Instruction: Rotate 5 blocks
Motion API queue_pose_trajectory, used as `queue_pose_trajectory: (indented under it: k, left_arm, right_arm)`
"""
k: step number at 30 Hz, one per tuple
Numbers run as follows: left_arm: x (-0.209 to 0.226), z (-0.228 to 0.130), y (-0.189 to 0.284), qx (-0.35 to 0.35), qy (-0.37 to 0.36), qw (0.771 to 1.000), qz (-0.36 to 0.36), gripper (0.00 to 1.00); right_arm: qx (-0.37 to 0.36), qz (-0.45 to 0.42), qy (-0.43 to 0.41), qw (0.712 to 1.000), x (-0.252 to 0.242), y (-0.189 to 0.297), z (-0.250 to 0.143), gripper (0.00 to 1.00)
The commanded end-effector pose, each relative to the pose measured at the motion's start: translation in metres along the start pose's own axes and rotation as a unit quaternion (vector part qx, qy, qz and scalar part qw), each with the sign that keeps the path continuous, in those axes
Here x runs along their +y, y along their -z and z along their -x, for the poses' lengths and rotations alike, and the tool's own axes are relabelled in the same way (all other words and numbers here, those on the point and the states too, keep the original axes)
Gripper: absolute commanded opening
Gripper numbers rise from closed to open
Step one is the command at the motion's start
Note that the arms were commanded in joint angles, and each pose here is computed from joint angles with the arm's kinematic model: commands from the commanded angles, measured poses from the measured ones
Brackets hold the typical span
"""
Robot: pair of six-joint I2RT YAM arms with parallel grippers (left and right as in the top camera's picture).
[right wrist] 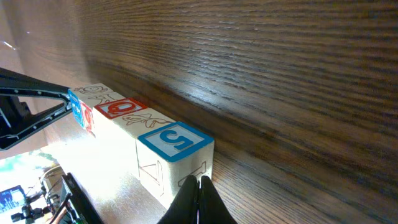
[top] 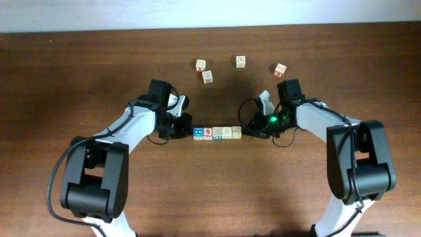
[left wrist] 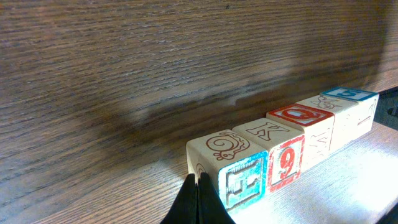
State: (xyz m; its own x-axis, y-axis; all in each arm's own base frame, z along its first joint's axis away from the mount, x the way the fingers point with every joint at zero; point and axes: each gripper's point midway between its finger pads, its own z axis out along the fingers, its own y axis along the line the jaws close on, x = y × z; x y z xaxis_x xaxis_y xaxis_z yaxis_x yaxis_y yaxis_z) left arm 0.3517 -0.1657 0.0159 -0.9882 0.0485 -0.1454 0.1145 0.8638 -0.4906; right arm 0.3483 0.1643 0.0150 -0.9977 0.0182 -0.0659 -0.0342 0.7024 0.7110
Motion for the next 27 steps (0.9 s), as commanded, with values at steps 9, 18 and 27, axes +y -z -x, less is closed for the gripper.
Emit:
queue_pose_trajectory:
  k: [9, 18, 27]
  left_arm:
    - [-0.004, 0.002, -0.005, 0.003, 0.003, 1.0, -0.01, 0.0]
    - [-0.004, 0.002, -0.005, 0.003, 0.002, 1.0, -0.01, 0.0]
    - [-0.004, 0.002, -0.005, 0.003, 0.002, 1.0, -0.01, 0.0]
  right_arm:
    - [0.011, -0.008, -0.01, 1.0, -0.002, -0.01, -0.006, 0.04]
    - [0.012, 0.0, -0.003, 1.0, 0.0, -0.01, -0.007, 0.04]
    - [0.018, 0.05, 0.044, 0.998, 0.028, -0.011, -0.009, 0.04]
